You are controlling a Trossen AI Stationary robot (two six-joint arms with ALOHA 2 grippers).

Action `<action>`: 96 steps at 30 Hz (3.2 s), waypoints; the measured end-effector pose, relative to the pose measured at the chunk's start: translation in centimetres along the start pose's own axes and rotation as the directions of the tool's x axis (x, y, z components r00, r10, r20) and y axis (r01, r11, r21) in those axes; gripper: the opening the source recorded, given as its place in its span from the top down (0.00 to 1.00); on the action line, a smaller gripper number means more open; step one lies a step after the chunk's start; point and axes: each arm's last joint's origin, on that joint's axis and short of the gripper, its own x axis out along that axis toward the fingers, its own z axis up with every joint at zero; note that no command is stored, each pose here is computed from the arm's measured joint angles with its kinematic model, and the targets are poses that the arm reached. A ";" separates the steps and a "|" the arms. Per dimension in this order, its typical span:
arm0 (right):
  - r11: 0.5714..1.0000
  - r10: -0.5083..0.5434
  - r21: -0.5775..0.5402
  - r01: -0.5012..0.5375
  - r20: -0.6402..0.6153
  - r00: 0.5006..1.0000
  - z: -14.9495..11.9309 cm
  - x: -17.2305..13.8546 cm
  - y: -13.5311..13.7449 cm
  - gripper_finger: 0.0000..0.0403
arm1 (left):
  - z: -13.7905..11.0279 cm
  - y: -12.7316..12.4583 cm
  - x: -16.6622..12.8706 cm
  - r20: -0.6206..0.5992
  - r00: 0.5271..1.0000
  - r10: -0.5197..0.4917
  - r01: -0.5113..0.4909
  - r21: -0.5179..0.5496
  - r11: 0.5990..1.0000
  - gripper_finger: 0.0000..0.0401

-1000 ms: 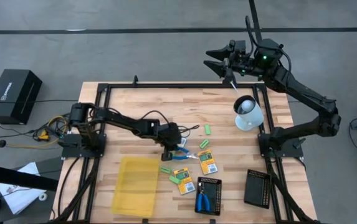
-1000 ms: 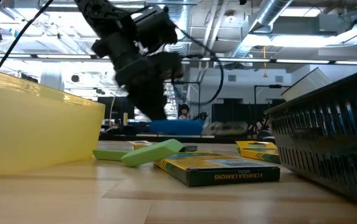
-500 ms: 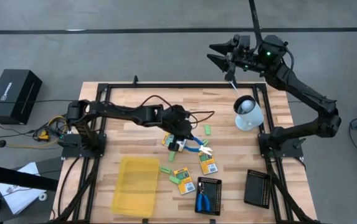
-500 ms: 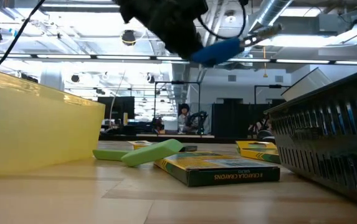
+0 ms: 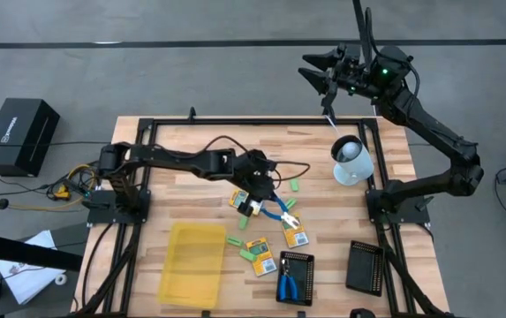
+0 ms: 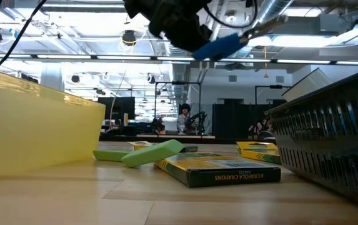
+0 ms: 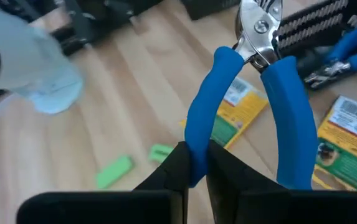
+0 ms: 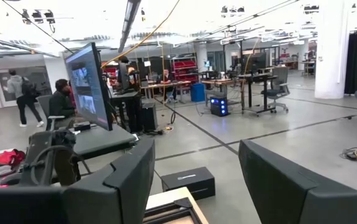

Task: Pick & Place School Supplies
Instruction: Put the blue hole puncher into the left black bin

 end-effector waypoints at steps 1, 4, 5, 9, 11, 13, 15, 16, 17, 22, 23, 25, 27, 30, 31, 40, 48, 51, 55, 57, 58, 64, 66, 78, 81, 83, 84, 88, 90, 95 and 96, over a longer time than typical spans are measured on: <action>1.000 0.000 0.000 0.000 0.000 1.000 0.0 0.0 0.0 0.44 | 0.1 -0.2 0.5 0.003 1.000 -0.007 0.007 0.005 1.000 0.94; 1.000 0.000 0.001 0.000 -0.004 1.000 0.0 0.0 0.0 0.44 | 0.6 -1.1 1.8 0.001 0.999 -0.043 0.043 0.023 0.999 0.95; 1.000 0.000 0.002 0.000 -0.005 1.000 0.0 0.0 0.0 0.44 | 1.0 -1.3 2.3 0.007 0.999 -0.053 0.053 0.034 0.998 0.95; 1.000 -0.001 0.002 0.001 -0.006 1.000 -0.1 0.0 0.0 0.44 | 2.5 -2.1 4.3 0.034 0.995 -0.097 0.094 0.086 0.992 0.95; 1.000 0.000 0.002 0.000 -0.007 1.000 -0.1 0.0 0.0 0.44 | 3.4 -2.5 5.1 0.053 0.991 -0.121 0.115 0.112 0.987 0.95; 1.000 0.004 0.002 -0.004 -0.007 1.000 -0.1 0.0 0.0 0.44 | 4.0 -2.8 5.9 0.063 0.989 -0.135 0.126 0.131 0.983 0.95; 1.000 0.018 0.002 -0.018 -0.009 1.000 -0.1 0.0 0.1 0.44 | 4.3 -3.2 6.7 0.061 0.987 -0.148 0.138 0.140 0.980 0.95; 1.000 0.025 0.002 -0.025 -0.010 1.000 -0.1 0.0 0.1 0.44 | 4.4 -3.4 7.1 0.058 0.986 -0.153 0.144 0.143 0.979 0.95; 1.000 0.028 0.001 -0.028 -0.011 1.000 -0.1 0.0 0.1 0.44 | 4.3 -3.7 7.5 0.051 0.986 -0.161 0.153 0.144 0.978 0.95; 0.999 0.050 -0.017 -0.051 -0.016 0.999 -0.1 0.0 0.2 0.44 | 5.0 -5.1 8.8 0.044 0.981 -0.191 0.180 0.190 0.965 0.95; 0.998 0.051 -0.023 -0.052 -0.017 0.999 -0.1 0.0 0.2 0.44 | 5.2 -5.4 9.0 0.048 0.979 -0.197 0.184 0.197 0.963 0.95; 0.998 0.053 -0.025 -0.053 -0.017 0.998 -0.1 0.0 0.2 0.44 | 5.5 -6.0 9.4 0.043 0.977 -0.211 0.198 0.205 0.959 0.95; 0.998 0.055 -0.025 -0.056 -0.017 0.998 -0.1 0.0 0.2 0.44 | 6.0 -6.4 9.8 0.051 0.974 -0.219 0.203 0.214 0.955 0.95; 0.998 0.057 -0.026 -0.057 -0.017 0.998 -0.1 0.0 0.2 0.44 | 6.6 -6.9 10.0 0.061 0.968 -0.242 0.222 0.239 0.945 0.95; 0.998 0.057 -0.026 -0.058 -0.017 0.998 -0.1 0.0 0.2 0.44 | 6.6 -7.1 10.0 0.057 0.968 -0.245 0.223 0.252 0.942 0.95; 0.998 0.058 -0.028 -0.058 -0.014 0.998 -0.1 0.0 0.2 0.44 | 6.5 -7.3 10.1 0.050 0.965 -0.257 0.228 0.317 0.921 0.95; 0.997 0.058 -0.051 -0.058 -0.013 0.998 -0.1 0.0 0.2 0.44 | 5.0 -7.9 12.8 0.018 0.948 -0.318 0.297 0.306 0.904 0.95; 0.997 0.058 -0.051 -0.058 -0.014 0.998 -0.1 0.0 0.2 0.44 | 5.3 -7.9 13.2 0.031 0.948 -0.317 0.292 0.310 0.905 0.95; 0.997 0.058 -0.051 -0.058 -0.014 0.998 -0.1 0.0 0.2 0.44 | 5.6 -7.6 13.1 0.054 0.950 -0.308 0.276 0.316 0.908 0.95; 0.997 0.058 -0.051 -0.059 -0.014 0.998 -0.1 0.0 0.2 0.44 | 5.6 -7.6 13.1 0.049 0.950 -0.309 0.279 0.314 0.908 0.95; 0.997 0.058 -0.051 -0.058 -0.014 0.998 -0.1 0.0 0.2 0.44 | 5.6 -7.6 13.1 0.049 0.950 -0.308 0.278 0.315 0.908 0.95; 0.997 0.058 -0.052 -0.059 -0.014 0.998 -0.1 0.0 0.2 0.44 | 5.0 -8.0 14.3 0.050 0.949 -0.310 0.279 0.316 0.907 0.95; 0.997 0.058 -0.053 -0.059 -0.014 0.998 -0.1 0.0 0.2 0.44 | 4.9 -8.0 14.4 0.049 0.949 -0.311 0.281 0.314 0.907 0.95; 0.997 0.058 -0.052 -0.059 -0.014 0.998 -0.1 0.0 0.2 0.44 | 5.3 -8.2 14.4 0.083 0.945 -0.315 0.272 0.330 0.904 0.95; 0.997 0.058 -0.051 -0.059 -0.014 0.998 -0.1 0.0 0.2 0.44 | 5.6 -8.5 14.4 0.095 0.944 -0.316 0.266 0.344 0.901 0.93; 0.997 0.058 -0.051 -0.059 -0.014 0.998 -0.1 0.0 0.2 0.44 | 5.8 -8.7 14.4 0.108 0.942 -0.319 0.264 0.351 0.898 0.92; 0.997 0.058 -0.051 -0.059 -0.014 0.998 -0.1 0.0 0.2 0.44 | 5.9 -8.8 14.4 0.118 0.939 -0.322 0.263 0.355 0.897 0.92; 0.996 0.071 -0.050 -0.071 -0.016 0.997 -0.1 0.0 0.2 0.44 | 6.3 -9.0 14.4 0.143 0.935 -0.325 0.248 0.392 0.886 0.91; 0.996 0.076 -0.050 -0.077 -0.017 0.997 -0.1 0.0 0.2 0.44 | 6.4 -9.1 14.4 0.156 0.934 -0.321 0.234 0.412 0.881 0.89; 0.996 0.076 -0.050 -0.077 -0.016 0.997 -0.1 0.0 0.2 0.44 | 6.4 -8.8 14.4 0.160 0.935 -0.316 0.233 0.397 0.888 0.80; 0.996 0.076 -0.051 -0.077 -0.016 0.997 -0.1 0.0 0.2 0.44 | 6.4 -8.7 14.4 0.160 0.936 -0.315 0.232 0.394 0.890 0.78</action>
